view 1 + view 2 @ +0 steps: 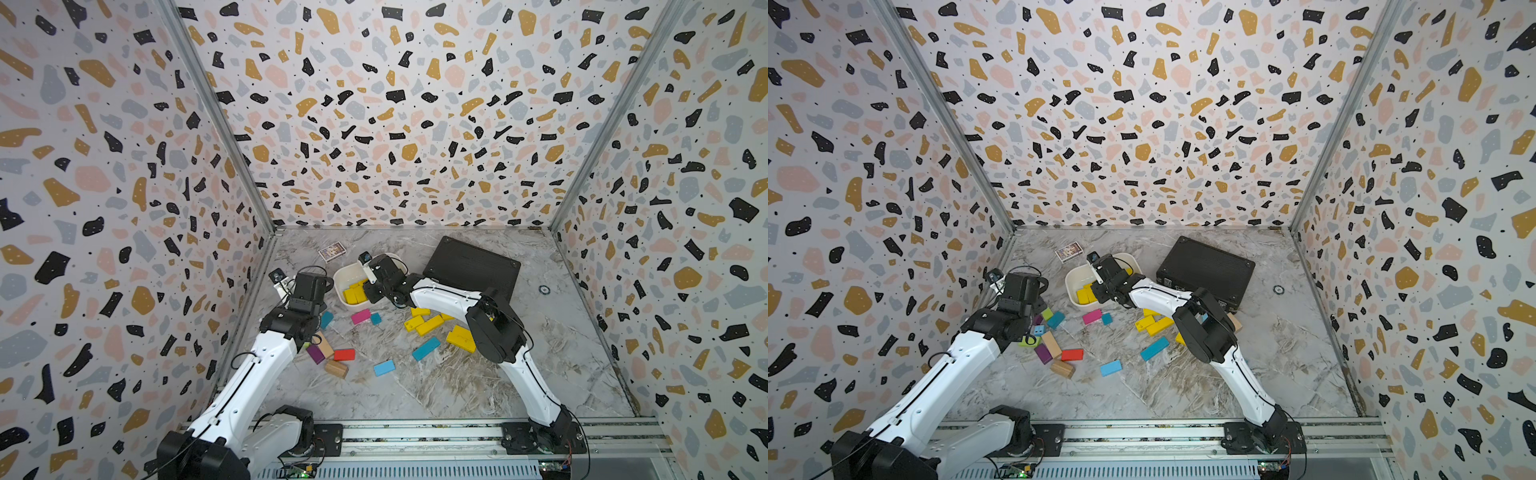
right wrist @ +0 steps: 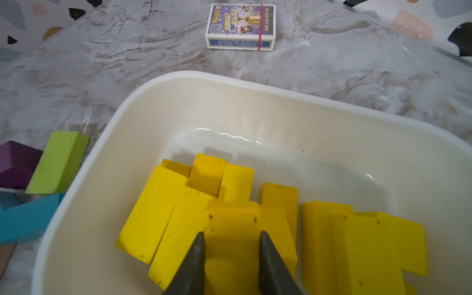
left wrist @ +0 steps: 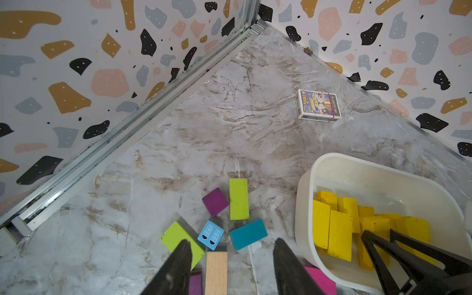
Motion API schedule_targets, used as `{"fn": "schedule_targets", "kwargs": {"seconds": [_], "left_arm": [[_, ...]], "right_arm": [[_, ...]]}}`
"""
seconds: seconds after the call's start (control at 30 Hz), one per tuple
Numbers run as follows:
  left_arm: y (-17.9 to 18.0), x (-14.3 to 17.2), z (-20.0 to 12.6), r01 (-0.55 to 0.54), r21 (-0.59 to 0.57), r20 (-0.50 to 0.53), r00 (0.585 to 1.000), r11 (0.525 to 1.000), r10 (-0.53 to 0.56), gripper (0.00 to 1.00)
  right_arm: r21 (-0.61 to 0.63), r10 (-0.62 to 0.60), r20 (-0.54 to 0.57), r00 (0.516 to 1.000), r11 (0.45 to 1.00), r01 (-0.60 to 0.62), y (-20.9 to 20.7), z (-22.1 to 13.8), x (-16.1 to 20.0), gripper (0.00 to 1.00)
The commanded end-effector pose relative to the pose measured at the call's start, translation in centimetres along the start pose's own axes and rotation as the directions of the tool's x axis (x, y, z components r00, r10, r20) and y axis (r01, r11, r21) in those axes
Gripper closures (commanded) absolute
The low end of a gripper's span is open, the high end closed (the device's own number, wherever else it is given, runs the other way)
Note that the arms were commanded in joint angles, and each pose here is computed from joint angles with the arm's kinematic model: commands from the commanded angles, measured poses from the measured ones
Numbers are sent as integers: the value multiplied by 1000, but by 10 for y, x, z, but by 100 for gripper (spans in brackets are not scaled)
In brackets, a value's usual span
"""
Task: Pick out the yellow building blocks
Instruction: Place the building block in the storage box.
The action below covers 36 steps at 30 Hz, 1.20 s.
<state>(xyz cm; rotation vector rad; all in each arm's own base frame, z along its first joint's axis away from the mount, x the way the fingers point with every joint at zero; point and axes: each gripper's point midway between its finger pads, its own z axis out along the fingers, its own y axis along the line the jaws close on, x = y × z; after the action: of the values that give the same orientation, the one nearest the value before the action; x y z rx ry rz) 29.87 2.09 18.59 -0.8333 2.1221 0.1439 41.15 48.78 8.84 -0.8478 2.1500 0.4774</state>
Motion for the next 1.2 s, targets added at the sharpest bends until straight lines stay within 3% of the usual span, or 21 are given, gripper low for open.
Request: {"fn": "schedule_targets", "kwargs": {"seconds": [0.0, 0.17, 0.37, 0.5, 0.6, 0.7, 0.83, 0.97, 1.17], "left_arm": [[1, -2, 1, 10, 1, 12, 1000, 1000, -10, 48], [1, -2, 1, 9, 0, 12, 1000, 1000, -9, 47], [1, -2, 2, 10, -1, 15, 1000, 1000, -10, 48], [0, -2, 2, 8, 1, 14, 1000, 1000, -8, 48], [-1, -1, 4, 8, 2, 10, 1000, 1000, -8, 48], [-3, 1, 6, 8, 7, 4, 1000, 1000, -8, 48], [-6, 3, 8, 3, 14, -8, 1000, 1000, -3, 48], [-7, 6, 10, 4, 18, -19, 1000, 1000, -4, 48], [-8, 6, 9, 6, 27, -23, 1000, 1000, -6, 48]], "right_arm": [[-13, 7, 34, 999, 1000, -7, 4, -16, -21, 64], [-18, -53, 35, 998, 998, 53, 5, -39, -32, 54], [-21, -113, 17, 993, 993, 113, 4, -85, -29, 50], [-29, -155, 12, 988, 987, 155, 2, -130, -14, 50], [-54, -230, -39, 972, 972, 227, 1, -155, 21, 50], [-113, -346, -108, 932, 936, 334, 0, -173, 67, 51], [-238, -564, -172, 808, 820, 521, -2, -199, 117, 51], [-322, -678, -238, 696, 731, 602, -18, -214, 145, 51], [-403, -713, -274, 646, 695, 596, -46, -218, 153, 50]]}}
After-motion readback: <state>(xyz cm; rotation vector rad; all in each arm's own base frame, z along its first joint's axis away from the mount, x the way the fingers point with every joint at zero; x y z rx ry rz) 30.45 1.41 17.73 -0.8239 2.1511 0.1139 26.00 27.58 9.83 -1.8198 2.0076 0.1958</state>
